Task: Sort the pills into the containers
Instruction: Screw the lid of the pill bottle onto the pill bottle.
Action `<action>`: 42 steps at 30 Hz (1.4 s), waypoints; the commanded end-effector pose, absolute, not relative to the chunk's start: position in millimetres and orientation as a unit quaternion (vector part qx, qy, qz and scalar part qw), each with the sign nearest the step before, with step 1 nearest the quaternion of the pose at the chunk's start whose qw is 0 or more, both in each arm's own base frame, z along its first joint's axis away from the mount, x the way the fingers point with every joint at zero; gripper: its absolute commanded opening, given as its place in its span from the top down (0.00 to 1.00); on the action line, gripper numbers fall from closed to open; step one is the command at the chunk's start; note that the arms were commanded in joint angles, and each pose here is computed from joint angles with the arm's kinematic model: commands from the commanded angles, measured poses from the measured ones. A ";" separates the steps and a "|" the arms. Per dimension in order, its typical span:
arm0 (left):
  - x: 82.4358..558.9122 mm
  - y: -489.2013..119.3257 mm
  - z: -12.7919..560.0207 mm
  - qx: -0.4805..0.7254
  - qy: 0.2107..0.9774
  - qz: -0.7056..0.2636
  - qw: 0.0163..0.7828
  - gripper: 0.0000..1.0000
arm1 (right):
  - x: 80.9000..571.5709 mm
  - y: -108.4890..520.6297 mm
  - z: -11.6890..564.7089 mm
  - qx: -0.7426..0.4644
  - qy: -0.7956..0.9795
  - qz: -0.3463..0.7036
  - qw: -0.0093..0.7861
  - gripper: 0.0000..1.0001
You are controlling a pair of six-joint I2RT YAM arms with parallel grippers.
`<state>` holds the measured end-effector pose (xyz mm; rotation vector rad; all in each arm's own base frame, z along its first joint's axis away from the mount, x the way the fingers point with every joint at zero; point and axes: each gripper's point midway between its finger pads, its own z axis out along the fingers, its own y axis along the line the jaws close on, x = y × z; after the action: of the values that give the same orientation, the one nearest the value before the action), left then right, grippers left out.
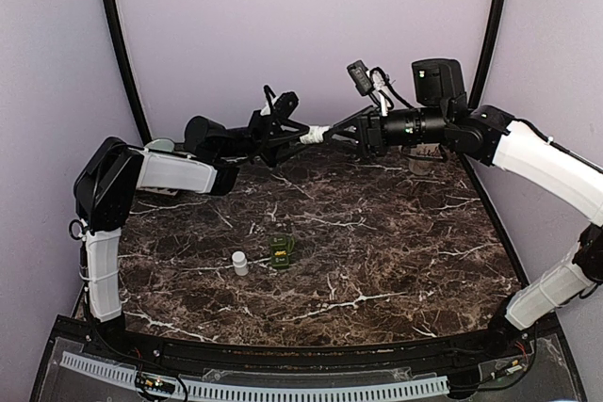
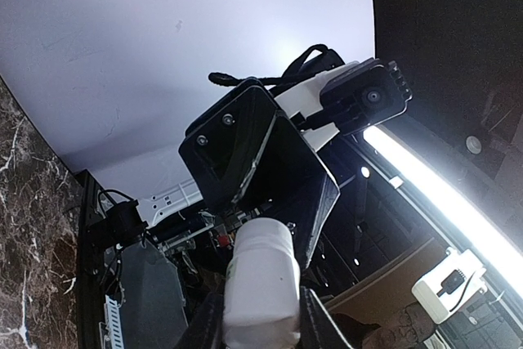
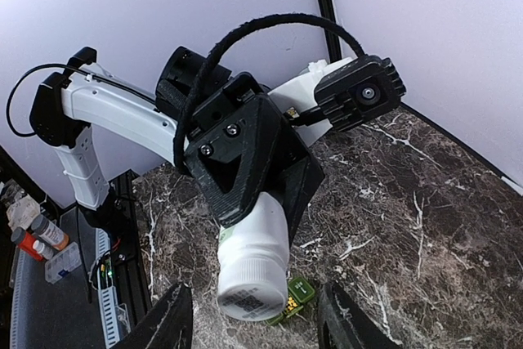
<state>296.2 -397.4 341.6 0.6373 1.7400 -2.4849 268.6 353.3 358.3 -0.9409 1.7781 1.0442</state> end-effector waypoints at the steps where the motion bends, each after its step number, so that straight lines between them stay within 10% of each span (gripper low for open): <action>1: 277.4 -387.8 366.4 0.269 0.520 -0.808 0.067 1.00 | 266.0 352.2 369.0 -0.382 0.696 0.425 0.434 0.50; 42: 265.6 -397.3 368.6 0.280 0.514 -0.809 0.054 1.00 | 263.9 354.6 371.2 -0.384 0.695 0.434 0.425 0.59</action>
<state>282.9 -405.9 346.1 0.6980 1.7394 -2.5000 265.5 358.0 358.4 -0.9680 1.7750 1.0819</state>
